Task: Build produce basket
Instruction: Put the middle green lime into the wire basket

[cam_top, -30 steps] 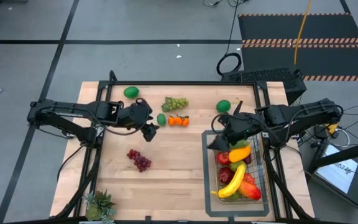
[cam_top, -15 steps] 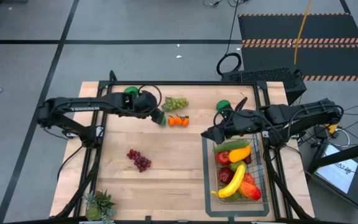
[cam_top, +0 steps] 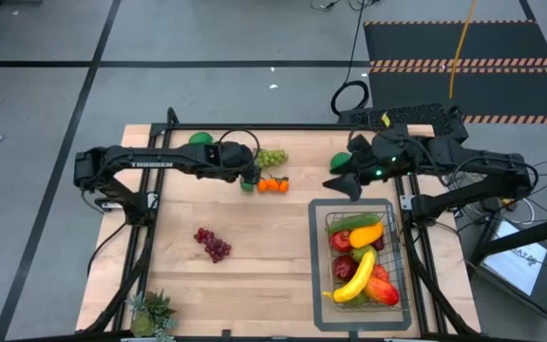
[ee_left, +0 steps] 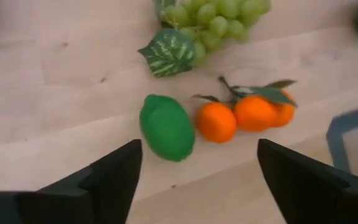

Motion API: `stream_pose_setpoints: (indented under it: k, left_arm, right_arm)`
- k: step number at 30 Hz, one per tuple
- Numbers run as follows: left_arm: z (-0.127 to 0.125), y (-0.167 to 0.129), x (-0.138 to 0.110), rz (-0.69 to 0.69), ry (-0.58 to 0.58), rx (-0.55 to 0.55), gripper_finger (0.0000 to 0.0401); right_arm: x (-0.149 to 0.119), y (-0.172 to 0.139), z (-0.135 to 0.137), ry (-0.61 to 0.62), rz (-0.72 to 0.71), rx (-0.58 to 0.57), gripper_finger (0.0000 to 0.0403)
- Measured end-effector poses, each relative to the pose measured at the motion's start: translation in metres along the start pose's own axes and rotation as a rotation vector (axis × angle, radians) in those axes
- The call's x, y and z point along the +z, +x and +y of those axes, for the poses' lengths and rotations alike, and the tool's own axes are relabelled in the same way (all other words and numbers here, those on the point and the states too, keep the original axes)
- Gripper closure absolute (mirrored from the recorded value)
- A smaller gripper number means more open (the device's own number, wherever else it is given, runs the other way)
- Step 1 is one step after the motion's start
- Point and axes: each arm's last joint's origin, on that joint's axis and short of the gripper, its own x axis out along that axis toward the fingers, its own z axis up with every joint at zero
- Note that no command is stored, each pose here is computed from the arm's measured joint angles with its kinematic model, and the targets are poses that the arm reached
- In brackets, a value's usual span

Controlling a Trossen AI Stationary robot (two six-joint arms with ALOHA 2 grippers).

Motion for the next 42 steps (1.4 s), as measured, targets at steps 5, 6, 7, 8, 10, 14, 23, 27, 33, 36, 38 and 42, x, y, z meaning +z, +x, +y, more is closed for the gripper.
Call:
stream_pose_setpoints:
  k: [5, 6, 7, 8, 10, 14, 23, 27, 33, 36, 38, 42]
  left_arm:
    - [0.001, 0.023, 0.001, 0.038, -0.092, 0.062, 0.0024]
    - [0.001, 0.027, 0.002, 0.041, -0.109, 0.064, 0.0014]
    - [0.001, 0.031, 0.002, 0.050, -0.121, 0.075, 0.0008]
    - [0.002, 0.036, 0.001, 0.058, -0.129, 0.093, 0.0005]
    - [0.001, 0.045, -0.001, 0.064, -0.169, 0.111, 0.0005]
    - [0.000, 0.064, -0.005, 0.077, -0.216, 0.149, 0.0010]
    - [0.003, 0.085, -0.010, 0.099, -0.282, 0.211, 0.0011]
    - [0.006, 0.089, -0.008, 0.110, -0.291, 0.235, 0.0011]
    - [0.010, 0.090, 0.000, 0.098, -0.293, 0.231, 0.0011]
    - [0.012, 0.092, 0.003, 0.097, -0.283, 0.237, 0.0011]
    - [0.013, 0.095, 0.004, 0.104, -0.275, 0.242, 0.0011]
    - [0.013, 0.099, 0.004, 0.122, -0.232, 0.238, 0.0022]
  right_arm:
    - [0.004, -0.017, -0.013, -0.096, -0.038, -0.043, 0.0101]
    - [0.004, -0.019, -0.015, -0.115, -0.038, -0.055, 0.0101]
    - [0.005, -0.020, -0.017, -0.138, -0.041, -0.063, 0.0101]
    - [0.006, -0.022, -0.018, -0.163, -0.046, -0.069, 0.0101]
    - [0.008, -0.022, -0.021, -0.203, -0.047, -0.085, 0.0101]
    - [0.010, -0.023, -0.025, -0.249, -0.032, -0.062, 0.0101]
    - [0.013, -0.022, -0.028, -0.342, -0.025, -0.063, 0.0101]
    - [0.013, -0.021, -0.029, -0.369, -0.022, -0.066, 0.0101]
    - [0.011, -0.021, -0.030, -0.414, -0.004, -0.073, 0.0101]
    - [0.011, -0.022, -0.030, -0.414, -0.004, -0.075, 0.0101]
    - [0.011, -0.021, -0.030, -0.414, -0.004, -0.076, 0.0101]
    - [0.011, -0.021, -0.030, -0.414, -0.007, -0.081, 0.0101]
